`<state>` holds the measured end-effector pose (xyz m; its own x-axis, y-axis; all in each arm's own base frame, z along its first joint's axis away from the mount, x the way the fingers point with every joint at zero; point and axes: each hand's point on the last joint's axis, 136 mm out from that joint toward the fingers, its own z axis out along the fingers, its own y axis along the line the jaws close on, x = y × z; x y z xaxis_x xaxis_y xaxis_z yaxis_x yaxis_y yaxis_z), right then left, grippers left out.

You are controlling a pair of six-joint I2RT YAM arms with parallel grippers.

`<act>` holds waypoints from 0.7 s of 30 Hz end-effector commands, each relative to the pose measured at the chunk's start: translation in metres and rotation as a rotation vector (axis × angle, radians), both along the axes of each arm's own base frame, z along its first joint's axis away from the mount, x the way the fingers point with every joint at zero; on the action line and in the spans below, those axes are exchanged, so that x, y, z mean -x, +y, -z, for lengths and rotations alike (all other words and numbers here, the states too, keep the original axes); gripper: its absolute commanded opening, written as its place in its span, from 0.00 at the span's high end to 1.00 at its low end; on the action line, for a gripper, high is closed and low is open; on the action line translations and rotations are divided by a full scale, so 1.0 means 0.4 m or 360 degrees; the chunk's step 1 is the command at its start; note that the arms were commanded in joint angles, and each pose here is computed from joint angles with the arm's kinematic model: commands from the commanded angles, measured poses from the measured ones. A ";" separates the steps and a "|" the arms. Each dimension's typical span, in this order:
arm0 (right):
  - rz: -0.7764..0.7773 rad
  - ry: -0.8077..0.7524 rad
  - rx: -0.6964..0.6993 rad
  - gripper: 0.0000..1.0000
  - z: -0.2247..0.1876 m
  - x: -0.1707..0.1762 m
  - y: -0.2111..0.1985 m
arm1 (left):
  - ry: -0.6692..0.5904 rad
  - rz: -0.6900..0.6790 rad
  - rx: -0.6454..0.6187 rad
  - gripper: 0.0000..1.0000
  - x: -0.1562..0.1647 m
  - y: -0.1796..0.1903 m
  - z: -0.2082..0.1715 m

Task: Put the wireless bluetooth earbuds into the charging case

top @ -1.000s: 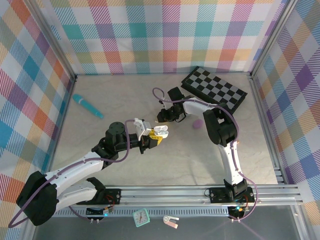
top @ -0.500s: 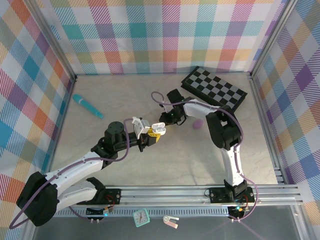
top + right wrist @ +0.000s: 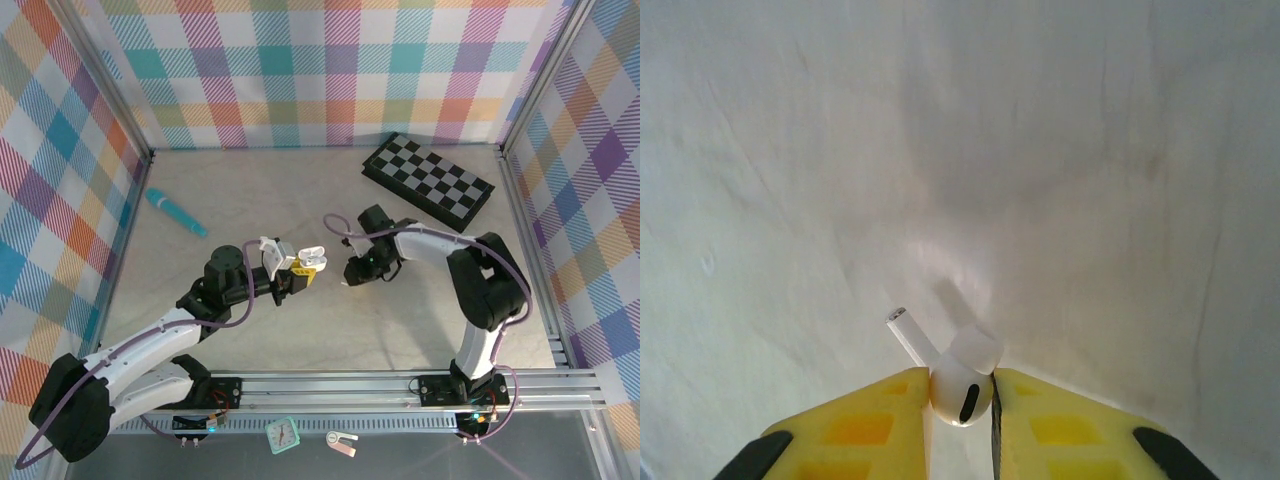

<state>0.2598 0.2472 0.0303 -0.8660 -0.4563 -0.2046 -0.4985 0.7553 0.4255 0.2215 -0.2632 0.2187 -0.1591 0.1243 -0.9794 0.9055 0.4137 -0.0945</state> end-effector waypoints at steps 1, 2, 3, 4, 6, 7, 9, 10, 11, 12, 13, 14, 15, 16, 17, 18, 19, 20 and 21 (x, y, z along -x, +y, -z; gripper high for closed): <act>0.0013 0.0069 -0.0115 0.78 -0.021 0.057 0.006 | -0.0062 0.0014 -0.0005 0.82 -0.002 0.003 -0.025; 0.0013 0.0088 -0.0128 0.77 -0.021 0.070 0.005 | -0.0064 0.0016 -0.0005 0.82 -0.003 0.002 -0.026; 0.0034 0.0089 -0.0118 0.77 -0.016 0.073 -0.001 | -0.0064 0.0017 -0.0005 0.82 -0.004 0.001 -0.027; 0.0052 0.0092 -0.0103 0.77 -0.009 0.074 -0.006 | -0.0068 0.0023 -0.0001 0.82 -0.003 0.000 -0.031; 0.0075 0.0087 -0.0072 0.76 -0.001 0.071 -0.013 | -0.0068 0.0033 0.0002 0.82 -0.002 -0.002 -0.033; 0.0090 0.0090 -0.0051 0.75 0.003 0.069 -0.017 | -0.0066 0.0035 0.0003 0.82 -0.002 -0.003 -0.034; 0.0118 0.0079 -0.0036 0.71 0.003 0.061 -0.019 | -0.0065 0.0041 0.0004 0.82 -0.002 -0.004 -0.036; 0.0128 0.0072 -0.0037 0.67 0.001 0.058 -0.019 | -0.0062 0.0042 0.0003 0.82 0.000 -0.004 -0.035; 0.0144 0.0061 -0.0036 0.66 -0.003 0.054 -0.019 | -0.0062 0.0042 0.0000 0.82 0.000 -0.003 -0.034; 0.0165 0.0053 -0.0034 0.65 -0.008 0.050 -0.020 | -0.0059 0.0038 -0.0003 0.82 0.000 -0.001 -0.033; 0.0191 0.0036 -0.0035 0.65 -0.015 0.044 -0.022 | -0.0062 0.0039 -0.0001 0.82 0.001 -0.002 -0.034; 0.0224 0.0021 -0.0043 0.63 -0.022 0.039 -0.023 | -0.0064 0.0037 0.0002 0.82 0.002 -0.001 -0.036; 0.0275 0.0003 -0.0050 0.62 -0.030 0.034 -0.025 | -0.0066 0.0037 0.0004 0.82 0.001 -0.001 -0.037; 0.0342 -0.0011 -0.0057 0.60 -0.038 0.030 -0.030 | -0.0067 0.0037 0.0007 0.82 0.002 -0.001 -0.038; 0.0406 -0.0031 -0.0073 0.60 -0.045 0.025 -0.034 | -0.0070 0.0037 0.0010 0.82 0.002 -0.001 -0.040; 0.0494 -0.0039 -0.0108 0.59 -0.055 0.024 -0.037 | -0.0073 0.0038 0.0016 0.82 0.002 -0.001 -0.043; 0.0578 -0.0037 -0.0158 0.56 -0.062 0.025 -0.038 | -0.0072 0.0041 0.0017 0.82 0.002 -0.002 -0.042; 0.0657 -0.0037 -0.0194 0.55 -0.070 0.027 -0.042 | -0.0069 0.0042 0.0015 0.82 0.001 -0.003 -0.040; 0.0746 -0.0028 -0.0235 0.53 -0.075 0.031 -0.047 | -0.0071 0.0042 0.0015 0.82 0.000 -0.004 -0.041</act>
